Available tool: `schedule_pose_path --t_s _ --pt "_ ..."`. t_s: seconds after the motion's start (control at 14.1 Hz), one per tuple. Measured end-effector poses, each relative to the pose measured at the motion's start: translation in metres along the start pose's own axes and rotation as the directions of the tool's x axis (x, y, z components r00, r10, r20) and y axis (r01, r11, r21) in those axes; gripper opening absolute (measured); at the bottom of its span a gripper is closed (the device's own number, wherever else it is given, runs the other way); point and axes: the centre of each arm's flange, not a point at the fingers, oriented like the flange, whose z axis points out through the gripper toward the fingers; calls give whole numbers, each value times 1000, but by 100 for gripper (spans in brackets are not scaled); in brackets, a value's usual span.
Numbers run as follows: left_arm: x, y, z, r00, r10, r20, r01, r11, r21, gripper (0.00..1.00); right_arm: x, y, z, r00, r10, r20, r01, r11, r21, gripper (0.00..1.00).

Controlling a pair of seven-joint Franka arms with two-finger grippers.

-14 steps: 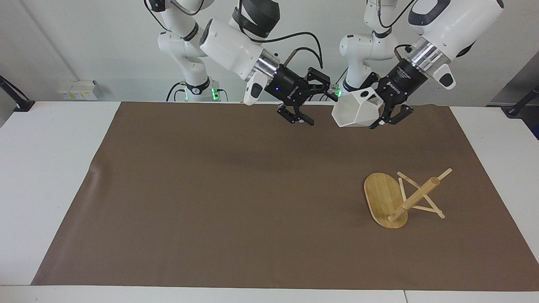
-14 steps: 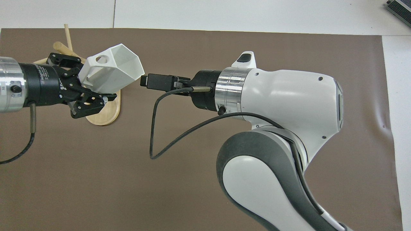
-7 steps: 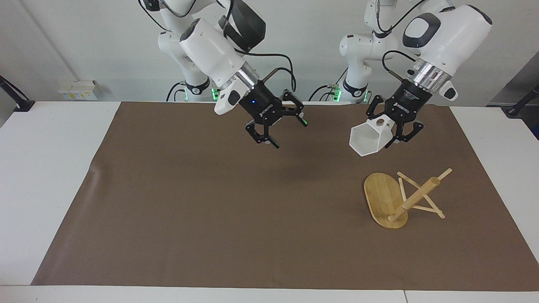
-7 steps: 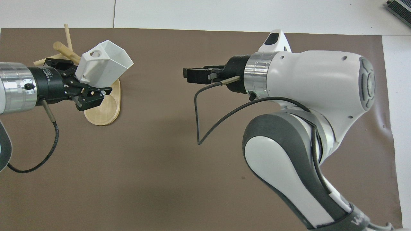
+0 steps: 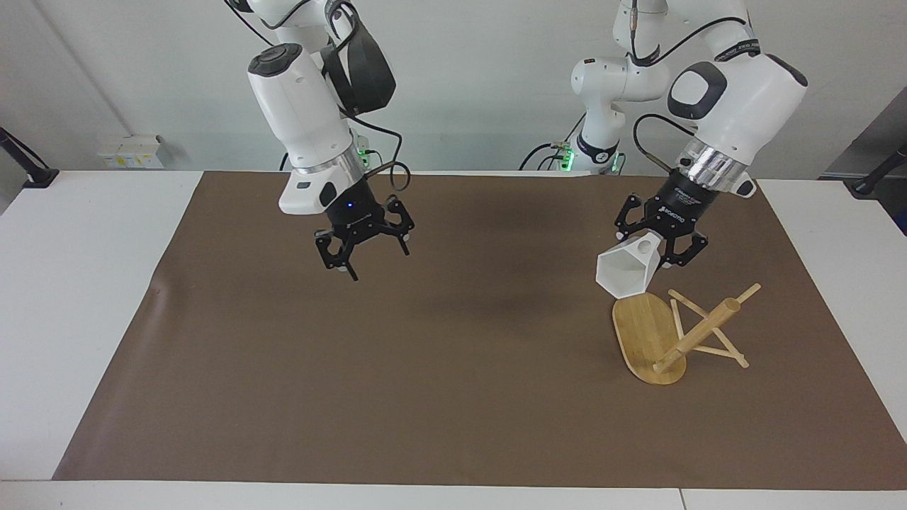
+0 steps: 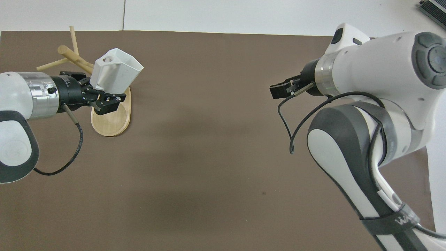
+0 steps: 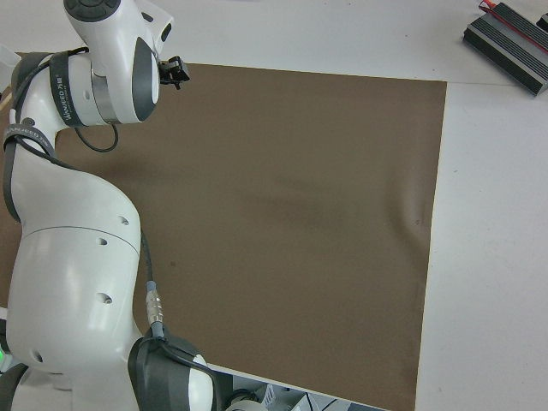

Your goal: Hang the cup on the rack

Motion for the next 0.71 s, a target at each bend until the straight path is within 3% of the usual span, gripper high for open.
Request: schedule_pose_path --t_s 0.21,0.71 --pt "3 9 18 999 -39 -18 39 999 -21 70 -25 61 -4 994 86 63 -82 995 -65 100" --pt "7 20 23 995 -94 -12 94 995 -40 70 -75 180 -20 954 289 79 -276 950 -145 100"
